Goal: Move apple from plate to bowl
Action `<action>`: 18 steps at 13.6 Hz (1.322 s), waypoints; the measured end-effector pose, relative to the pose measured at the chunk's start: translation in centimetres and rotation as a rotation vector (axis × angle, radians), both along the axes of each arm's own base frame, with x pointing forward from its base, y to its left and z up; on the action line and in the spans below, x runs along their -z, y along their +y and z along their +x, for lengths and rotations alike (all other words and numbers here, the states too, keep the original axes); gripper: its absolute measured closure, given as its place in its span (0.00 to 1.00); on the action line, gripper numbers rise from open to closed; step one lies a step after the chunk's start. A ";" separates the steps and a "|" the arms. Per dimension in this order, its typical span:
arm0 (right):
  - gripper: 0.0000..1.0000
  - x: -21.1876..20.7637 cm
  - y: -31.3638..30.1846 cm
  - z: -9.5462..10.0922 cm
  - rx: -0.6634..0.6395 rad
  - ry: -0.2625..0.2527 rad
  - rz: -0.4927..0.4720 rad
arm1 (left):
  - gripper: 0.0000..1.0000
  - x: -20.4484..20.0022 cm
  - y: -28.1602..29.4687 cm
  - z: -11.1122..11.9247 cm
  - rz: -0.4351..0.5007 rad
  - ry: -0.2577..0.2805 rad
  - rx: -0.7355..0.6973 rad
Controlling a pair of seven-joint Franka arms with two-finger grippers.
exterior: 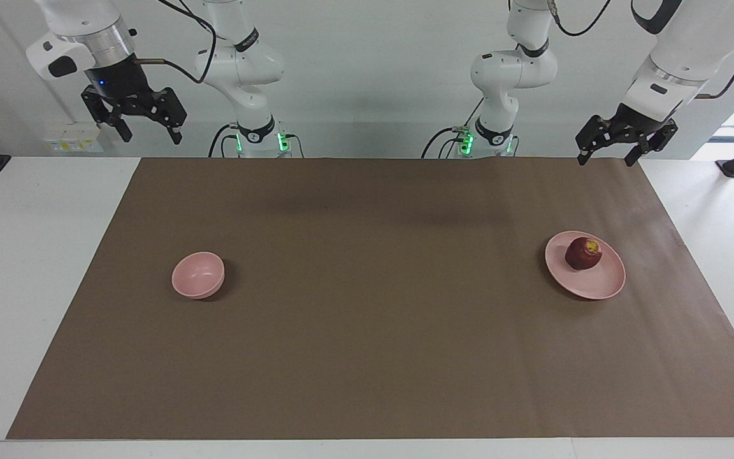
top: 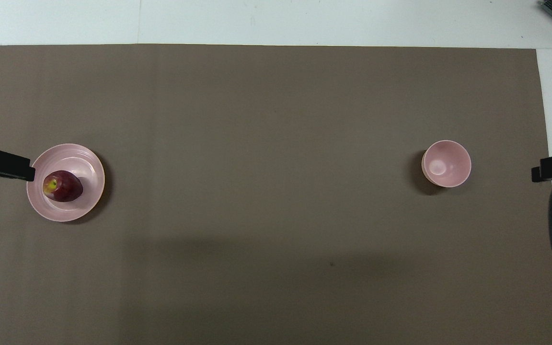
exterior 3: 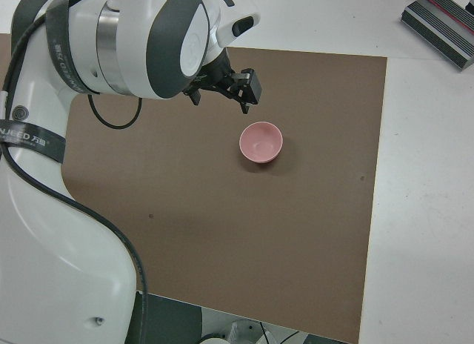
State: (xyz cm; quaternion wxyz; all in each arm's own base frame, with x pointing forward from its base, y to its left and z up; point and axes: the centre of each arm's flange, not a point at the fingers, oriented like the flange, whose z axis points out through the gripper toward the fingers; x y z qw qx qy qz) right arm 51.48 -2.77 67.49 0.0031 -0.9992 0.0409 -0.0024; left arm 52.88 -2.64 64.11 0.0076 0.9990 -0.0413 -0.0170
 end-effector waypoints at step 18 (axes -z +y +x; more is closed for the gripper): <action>0.00 0.0 0.0 0.4 0.000 -0.027 -0.001 | 0.00 8.1 1.9 0.6 -0.006 0.049 0.051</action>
